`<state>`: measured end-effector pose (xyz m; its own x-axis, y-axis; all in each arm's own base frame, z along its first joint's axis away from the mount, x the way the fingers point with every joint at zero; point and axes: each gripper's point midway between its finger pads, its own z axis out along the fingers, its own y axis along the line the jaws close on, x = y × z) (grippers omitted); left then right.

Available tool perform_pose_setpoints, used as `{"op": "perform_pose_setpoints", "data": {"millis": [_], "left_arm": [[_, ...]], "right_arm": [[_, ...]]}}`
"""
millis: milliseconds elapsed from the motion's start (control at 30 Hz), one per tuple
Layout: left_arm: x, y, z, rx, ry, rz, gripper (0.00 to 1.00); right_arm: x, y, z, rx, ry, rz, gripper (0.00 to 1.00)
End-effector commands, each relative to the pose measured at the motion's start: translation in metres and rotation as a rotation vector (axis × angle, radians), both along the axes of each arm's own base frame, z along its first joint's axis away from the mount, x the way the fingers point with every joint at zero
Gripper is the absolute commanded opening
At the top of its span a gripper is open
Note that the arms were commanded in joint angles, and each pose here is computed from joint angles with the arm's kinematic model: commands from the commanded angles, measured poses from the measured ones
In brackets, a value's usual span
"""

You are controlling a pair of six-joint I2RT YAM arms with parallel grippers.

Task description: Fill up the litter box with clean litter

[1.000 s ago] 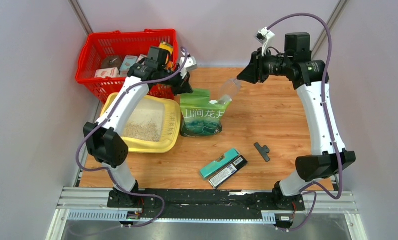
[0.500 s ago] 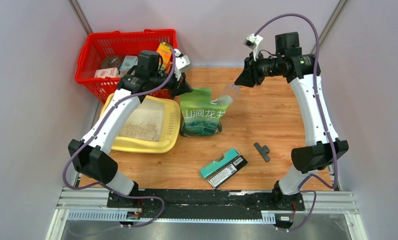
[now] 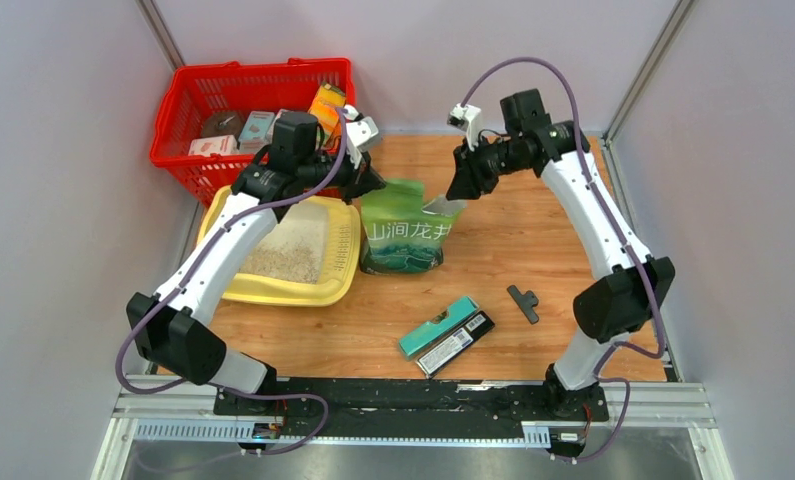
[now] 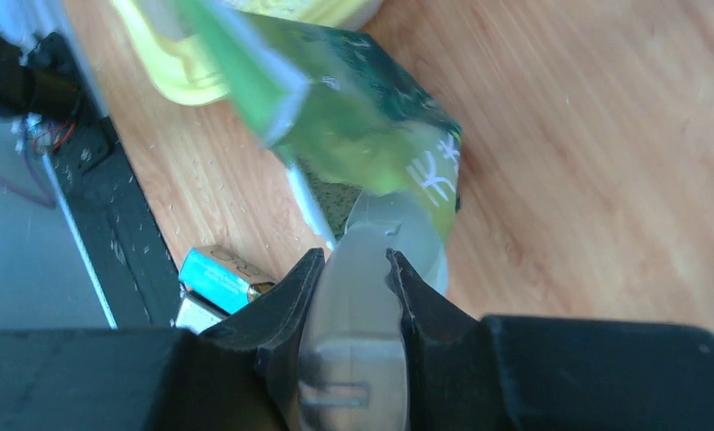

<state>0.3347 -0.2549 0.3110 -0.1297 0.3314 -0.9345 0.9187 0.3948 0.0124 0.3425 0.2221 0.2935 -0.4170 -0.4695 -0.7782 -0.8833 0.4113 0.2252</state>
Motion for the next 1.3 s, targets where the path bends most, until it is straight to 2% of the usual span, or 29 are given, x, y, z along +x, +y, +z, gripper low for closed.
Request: {"op": "perform_pose_setpoints", "data": {"millis": [0,33,67,167,333,500,667,833,967,1133,1267], "left_arm": [[-0.008,-0.002,0.041,-0.080,-0.117,0.023,0.00],[-0.008,-0.002,0.040,-0.085,-0.113,0.030,0.00],[-0.009,-0.002,0.042,-0.091,-0.117,0.034,0.00],[-0.012,-0.006,0.044,-0.107,-0.120,0.042,0.00],[-0.017,-0.017,0.050,-0.125,-0.156,0.046,0.00],[-0.015,-0.023,0.049,-0.150,-0.150,0.054,0.00],[-0.014,-0.024,0.052,-0.178,-0.160,0.064,0.00],[-0.018,-0.025,0.046,-0.184,-0.152,0.052,0.00],[-0.020,-0.024,0.044,-0.172,-0.154,0.041,0.00],[-0.019,-0.021,0.041,-0.133,-0.177,0.036,0.00],[-0.016,-0.016,0.035,-0.075,-0.187,0.044,0.00]], "right_arm": [[0.022,-0.017,0.040,0.109,-0.137,-0.435,0.00],[0.021,-0.012,0.031,0.125,-0.111,-0.472,0.00],[0.029,-0.011,0.040,0.149,-0.149,-0.529,0.00],[0.031,-0.004,0.039,0.120,-0.161,-0.617,0.00],[0.038,-0.013,0.001,-0.061,-0.115,-0.792,0.00],[0.030,-0.017,-0.065,-0.218,-0.050,-0.803,0.00],[0.016,-0.003,-0.107,-0.255,0.054,-0.773,0.00],[-0.004,0.045,-0.124,-0.094,0.290,-0.668,0.00],[-0.012,0.074,-0.110,0.062,0.431,-0.575,0.00],[0.002,0.074,-0.075,0.227,0.507,-0.521,0.00],[0.022,0.051,-0.057,0.297,0.549,-0.582,0.00]]}}
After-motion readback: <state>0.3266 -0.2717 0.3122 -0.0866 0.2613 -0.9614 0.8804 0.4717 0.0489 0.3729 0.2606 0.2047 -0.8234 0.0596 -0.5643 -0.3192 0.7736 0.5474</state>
